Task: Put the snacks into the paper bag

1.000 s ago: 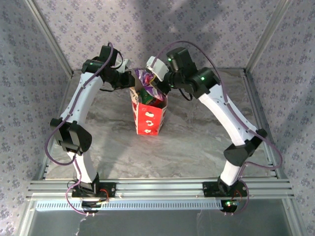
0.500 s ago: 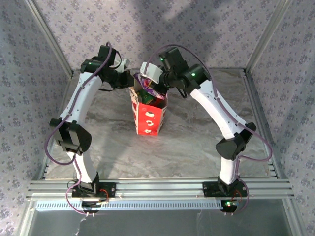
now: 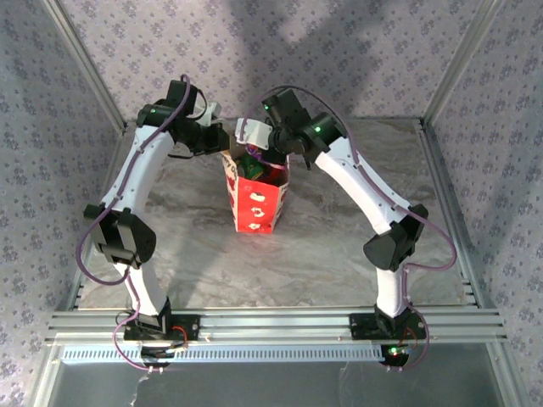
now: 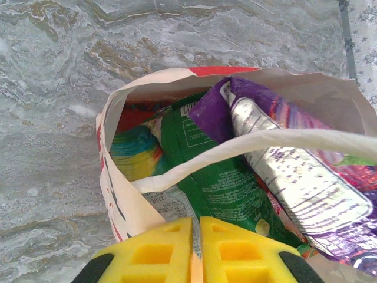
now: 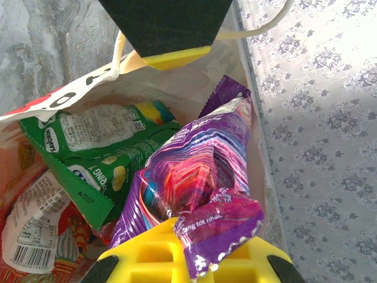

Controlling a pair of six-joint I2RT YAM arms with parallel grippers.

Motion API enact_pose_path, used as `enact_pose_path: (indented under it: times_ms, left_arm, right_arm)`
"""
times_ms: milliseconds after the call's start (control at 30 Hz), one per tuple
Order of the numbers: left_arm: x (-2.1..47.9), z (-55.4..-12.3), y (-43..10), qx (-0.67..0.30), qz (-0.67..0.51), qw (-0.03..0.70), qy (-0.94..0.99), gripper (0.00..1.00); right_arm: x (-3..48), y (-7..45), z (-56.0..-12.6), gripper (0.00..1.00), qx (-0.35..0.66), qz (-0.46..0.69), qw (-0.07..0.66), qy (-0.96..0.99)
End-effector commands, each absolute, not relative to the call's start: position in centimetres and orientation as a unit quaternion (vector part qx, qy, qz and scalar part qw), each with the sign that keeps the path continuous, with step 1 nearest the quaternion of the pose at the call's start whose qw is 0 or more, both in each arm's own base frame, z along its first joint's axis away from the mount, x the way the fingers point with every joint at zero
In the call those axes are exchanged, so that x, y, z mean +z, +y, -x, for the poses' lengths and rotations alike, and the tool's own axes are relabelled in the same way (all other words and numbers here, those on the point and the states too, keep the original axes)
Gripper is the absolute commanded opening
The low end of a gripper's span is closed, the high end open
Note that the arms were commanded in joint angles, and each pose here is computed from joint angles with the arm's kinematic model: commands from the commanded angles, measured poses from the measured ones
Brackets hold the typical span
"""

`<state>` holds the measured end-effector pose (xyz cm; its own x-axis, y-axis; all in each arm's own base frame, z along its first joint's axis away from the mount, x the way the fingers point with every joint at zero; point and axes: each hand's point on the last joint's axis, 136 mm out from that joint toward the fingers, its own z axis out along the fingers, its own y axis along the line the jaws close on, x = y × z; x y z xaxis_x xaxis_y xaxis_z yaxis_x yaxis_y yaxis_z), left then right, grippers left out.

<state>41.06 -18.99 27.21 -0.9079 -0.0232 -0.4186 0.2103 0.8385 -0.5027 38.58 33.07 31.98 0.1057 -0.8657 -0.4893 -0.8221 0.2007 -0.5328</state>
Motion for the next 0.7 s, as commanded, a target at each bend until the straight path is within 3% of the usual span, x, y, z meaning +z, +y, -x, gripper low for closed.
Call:
enact_pose_path:
  times_ms: [0,500,667]
  left_arm:
    - [28.2,-40.0,-18.7,-0.287,-0.055,0.212,0.933,0.13]
    - [28.1,-39.5,-17.9,-0.292,-0.046,0.211,0.932,0.13]
    - [28.0,-39.4,-17.8,-0.293,-0.045,0.210,0.932,0.13]
  right_arm:
    - [30.7,32.3,-39.3,0.00,-0.069,0.653,0.373,0.655]
    - [25.7,33.1,-38.7,0.00,-0.101,0.698,0.318,0.634]
    - [24.7,33.8,-37.7,0.00,-0.067,0.705,0.303,0.637]
